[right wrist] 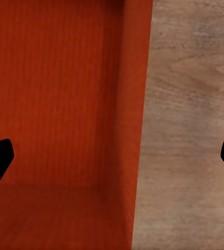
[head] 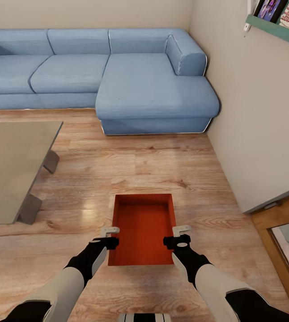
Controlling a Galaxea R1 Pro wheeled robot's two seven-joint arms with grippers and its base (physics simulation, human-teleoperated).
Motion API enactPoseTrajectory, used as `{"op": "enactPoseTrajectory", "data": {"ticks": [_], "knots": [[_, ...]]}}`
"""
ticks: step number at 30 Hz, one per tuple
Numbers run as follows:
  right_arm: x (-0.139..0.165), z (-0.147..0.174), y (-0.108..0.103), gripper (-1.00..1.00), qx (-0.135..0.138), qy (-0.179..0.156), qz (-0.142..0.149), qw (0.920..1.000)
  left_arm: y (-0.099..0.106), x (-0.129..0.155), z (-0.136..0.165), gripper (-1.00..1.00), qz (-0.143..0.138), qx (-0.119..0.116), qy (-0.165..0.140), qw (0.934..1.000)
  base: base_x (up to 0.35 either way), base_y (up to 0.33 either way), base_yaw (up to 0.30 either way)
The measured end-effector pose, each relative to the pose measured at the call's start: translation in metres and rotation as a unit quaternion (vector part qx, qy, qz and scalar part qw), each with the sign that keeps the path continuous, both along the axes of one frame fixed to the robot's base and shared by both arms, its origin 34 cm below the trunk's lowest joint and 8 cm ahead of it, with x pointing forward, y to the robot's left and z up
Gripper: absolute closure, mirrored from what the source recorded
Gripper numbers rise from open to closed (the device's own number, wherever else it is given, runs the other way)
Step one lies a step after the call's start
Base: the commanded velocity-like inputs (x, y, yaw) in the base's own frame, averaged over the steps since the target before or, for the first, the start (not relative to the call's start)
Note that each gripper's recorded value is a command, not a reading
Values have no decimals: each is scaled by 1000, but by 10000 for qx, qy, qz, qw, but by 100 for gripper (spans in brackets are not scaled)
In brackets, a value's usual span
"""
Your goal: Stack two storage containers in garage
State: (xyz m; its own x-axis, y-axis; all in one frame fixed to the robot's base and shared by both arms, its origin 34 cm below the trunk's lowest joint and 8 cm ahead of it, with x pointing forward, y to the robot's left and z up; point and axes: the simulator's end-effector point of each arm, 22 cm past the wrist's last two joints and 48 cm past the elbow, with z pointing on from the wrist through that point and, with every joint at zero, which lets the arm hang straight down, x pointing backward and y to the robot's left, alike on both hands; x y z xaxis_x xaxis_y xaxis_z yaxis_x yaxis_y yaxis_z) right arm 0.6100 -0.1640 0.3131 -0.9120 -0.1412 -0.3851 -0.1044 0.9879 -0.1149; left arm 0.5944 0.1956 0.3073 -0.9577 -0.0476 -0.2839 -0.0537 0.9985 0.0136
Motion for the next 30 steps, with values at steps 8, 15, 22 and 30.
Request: {"op": "enactPoseTrajectory", "data": {"ticks": [8, 15, 22, 30], "knots": [[0, 0, 0, -100, -2, 5, -13, 10000, 1, 0, 0, -100, -49, 43, 5, 10000, 0, 0, 0], [0, 0, 0, -100, 2, -5, -14, 10000, 2, 6, 3, -100, -52, 55, -89, 9999, 0, 0, 0], [-1, -10, -1, -100, 8, -5, -33, 10000, 2, 4, -8, -100, -65, 58, -82, 9999, 0, 0, 0], [-4, -21, -1, -100, 76, 16, -187, 9998, 2, 5, -17, -100, -60, 55, -118, 9999, 0, 0, 0]]}}
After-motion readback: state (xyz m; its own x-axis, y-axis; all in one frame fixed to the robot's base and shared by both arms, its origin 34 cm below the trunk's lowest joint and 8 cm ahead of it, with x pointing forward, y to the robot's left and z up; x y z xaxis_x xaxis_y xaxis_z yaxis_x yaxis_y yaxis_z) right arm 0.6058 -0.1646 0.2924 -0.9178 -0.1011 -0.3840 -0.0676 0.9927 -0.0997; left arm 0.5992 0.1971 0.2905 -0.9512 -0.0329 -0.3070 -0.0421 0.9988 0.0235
